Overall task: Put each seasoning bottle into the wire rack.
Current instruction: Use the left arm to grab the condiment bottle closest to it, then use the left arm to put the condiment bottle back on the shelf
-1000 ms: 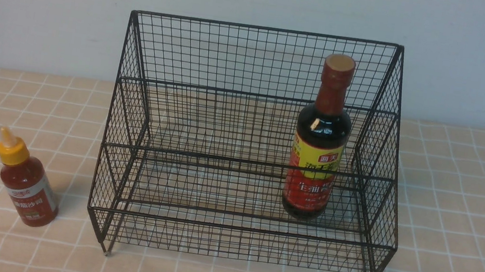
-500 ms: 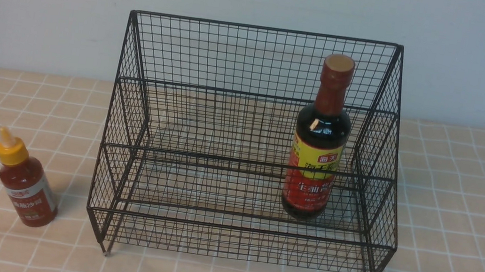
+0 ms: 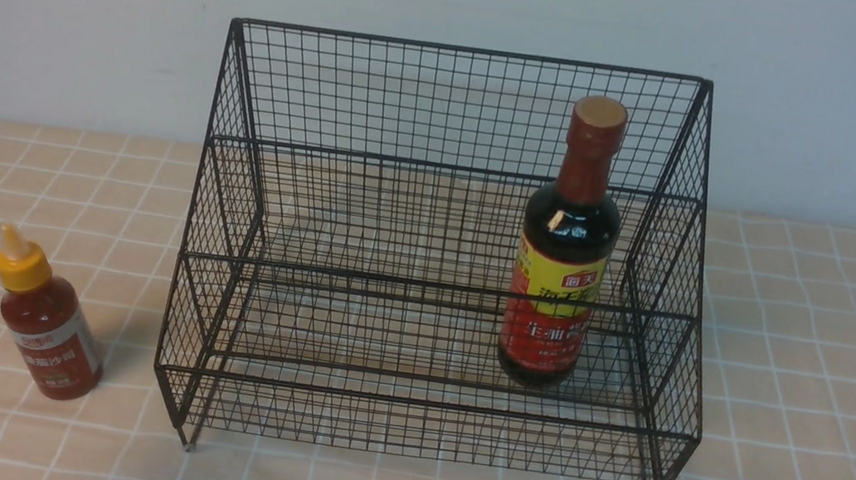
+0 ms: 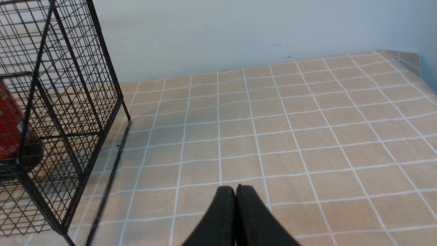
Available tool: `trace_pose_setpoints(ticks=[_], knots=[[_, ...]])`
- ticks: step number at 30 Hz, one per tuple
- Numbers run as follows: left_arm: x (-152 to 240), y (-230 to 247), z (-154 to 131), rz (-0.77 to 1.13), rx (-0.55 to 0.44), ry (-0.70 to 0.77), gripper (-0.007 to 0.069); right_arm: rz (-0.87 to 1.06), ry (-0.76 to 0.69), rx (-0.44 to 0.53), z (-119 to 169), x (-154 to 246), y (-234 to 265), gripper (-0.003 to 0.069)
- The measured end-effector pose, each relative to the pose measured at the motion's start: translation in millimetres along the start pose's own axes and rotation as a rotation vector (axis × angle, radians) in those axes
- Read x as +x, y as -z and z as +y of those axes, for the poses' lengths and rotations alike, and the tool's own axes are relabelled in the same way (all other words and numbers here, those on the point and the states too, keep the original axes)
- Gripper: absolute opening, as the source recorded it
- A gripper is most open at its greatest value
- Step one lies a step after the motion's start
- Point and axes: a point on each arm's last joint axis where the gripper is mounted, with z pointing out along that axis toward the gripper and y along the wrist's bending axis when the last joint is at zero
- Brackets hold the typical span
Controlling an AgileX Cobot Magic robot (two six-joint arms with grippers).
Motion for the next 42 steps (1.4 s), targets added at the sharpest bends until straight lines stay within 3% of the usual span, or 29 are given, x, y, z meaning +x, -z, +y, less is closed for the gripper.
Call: trace_pose_setpoints(ticks=[1,5,6,9,12,26,28,30,32,37,42], knots=[[0,0,0,-0.004,0.000,0.000,0.0160,0.000,0.000,0.000,0,0,0,-0.0013],[4,-25,1,0.053,-0.019,0.023,0.0303,0.000,0.000,0.000,0,0,0,-0.0013],[7,-34,3,0.070,-0.046,0.055,0.0360,0.000,0.000,0.000,0,0,0,-0.0013],[11,-49,7,0.085,-0.099,0.107,0.0439,0.000,0.000,0.000,0,0,0,-0.0013],[15,-65,9,0.096,-0.121,0.110,0.0466,0.000,0.000,0.000,0,0,0,-0.0013],[63,-110,14,0.290,-0.210,0.126,0.0460,0.000,0.000,0.000,0,0,0,-0.0013],[69,-111,14,0.310,-0.213,0.121,0.0421,0.000,0.000,0.000,0,0,0,-0.0013],[72,-112,14,0.316,-0.214,0.118,0.0316,0.000,0.000,0.000,0,0,0,-0.0013],[70,-112,14,0.310,-0.214,0.116,0.0252,0.000,0.000,0.000,0,0,0,-0.0013],[59,-106,13,0.313,-0.192,0.084,0.0257,0.000,0.000,0.000,0,0,0,-0.0013],[22,-96,10,0.300,-0.128,-0.007,0.0257,0.000,0.000,0.000,0,0,0,-0.0013]])
